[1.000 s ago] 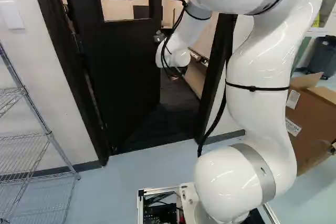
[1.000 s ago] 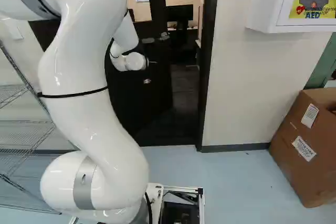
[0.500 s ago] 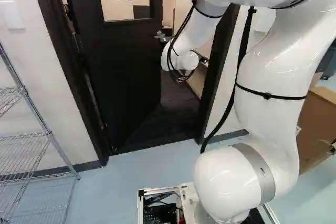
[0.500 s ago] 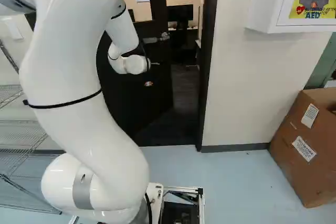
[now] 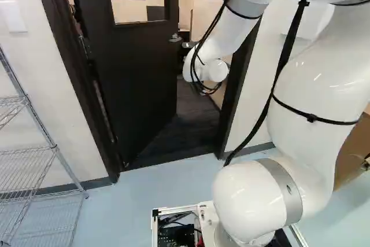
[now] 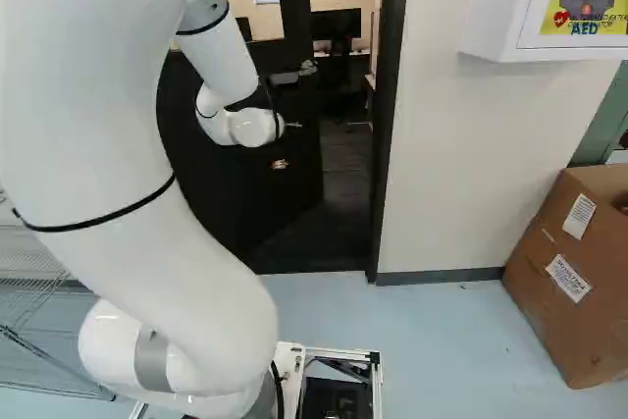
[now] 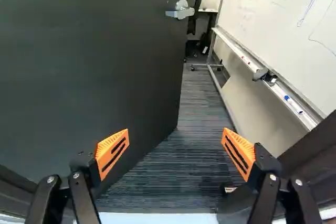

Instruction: Open the door and move inside

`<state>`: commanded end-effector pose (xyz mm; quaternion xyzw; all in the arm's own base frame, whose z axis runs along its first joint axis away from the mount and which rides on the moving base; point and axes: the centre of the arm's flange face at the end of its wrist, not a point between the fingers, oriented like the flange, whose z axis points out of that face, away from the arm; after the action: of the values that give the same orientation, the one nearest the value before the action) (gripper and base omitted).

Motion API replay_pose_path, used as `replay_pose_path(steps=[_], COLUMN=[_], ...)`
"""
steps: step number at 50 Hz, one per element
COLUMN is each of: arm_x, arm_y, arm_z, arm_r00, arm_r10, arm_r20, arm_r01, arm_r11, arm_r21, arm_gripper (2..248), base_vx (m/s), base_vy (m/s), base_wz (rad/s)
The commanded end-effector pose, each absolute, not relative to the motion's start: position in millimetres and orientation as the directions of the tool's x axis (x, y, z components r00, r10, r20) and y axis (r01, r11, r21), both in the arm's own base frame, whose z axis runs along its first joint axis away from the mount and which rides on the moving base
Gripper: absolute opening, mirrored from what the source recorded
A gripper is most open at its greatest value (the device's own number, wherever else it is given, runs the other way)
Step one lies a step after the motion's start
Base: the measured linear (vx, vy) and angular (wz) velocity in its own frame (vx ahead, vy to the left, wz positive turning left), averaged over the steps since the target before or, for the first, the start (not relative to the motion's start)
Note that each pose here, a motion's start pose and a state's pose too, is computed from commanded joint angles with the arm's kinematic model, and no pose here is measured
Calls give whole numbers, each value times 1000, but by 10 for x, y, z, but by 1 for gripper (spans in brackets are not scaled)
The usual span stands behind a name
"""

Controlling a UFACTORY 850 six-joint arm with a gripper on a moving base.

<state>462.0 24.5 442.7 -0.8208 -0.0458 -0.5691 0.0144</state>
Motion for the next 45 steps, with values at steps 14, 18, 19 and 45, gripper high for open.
replay_pose_path(steps=[14,18,19,45], arm_x=[4339,4255,4239,3721], arm_y=[131,98,92,-97], arm_z=[4425,4423,4422,4411], arm_r00=[351,351,351,328], arm_r10=[51,48,48,34], arm_r20=[935,935,935,944], arm_r01=[68,61,60,14], arm_r11=[-997,-998,-998,-999], arm_r21=[28,28,28,31], arm_gripper=[247,247,247,247], base_vx=[0,0,0,0], base_vy=[0,0,0,0], base_wz=[0,0,0,0])
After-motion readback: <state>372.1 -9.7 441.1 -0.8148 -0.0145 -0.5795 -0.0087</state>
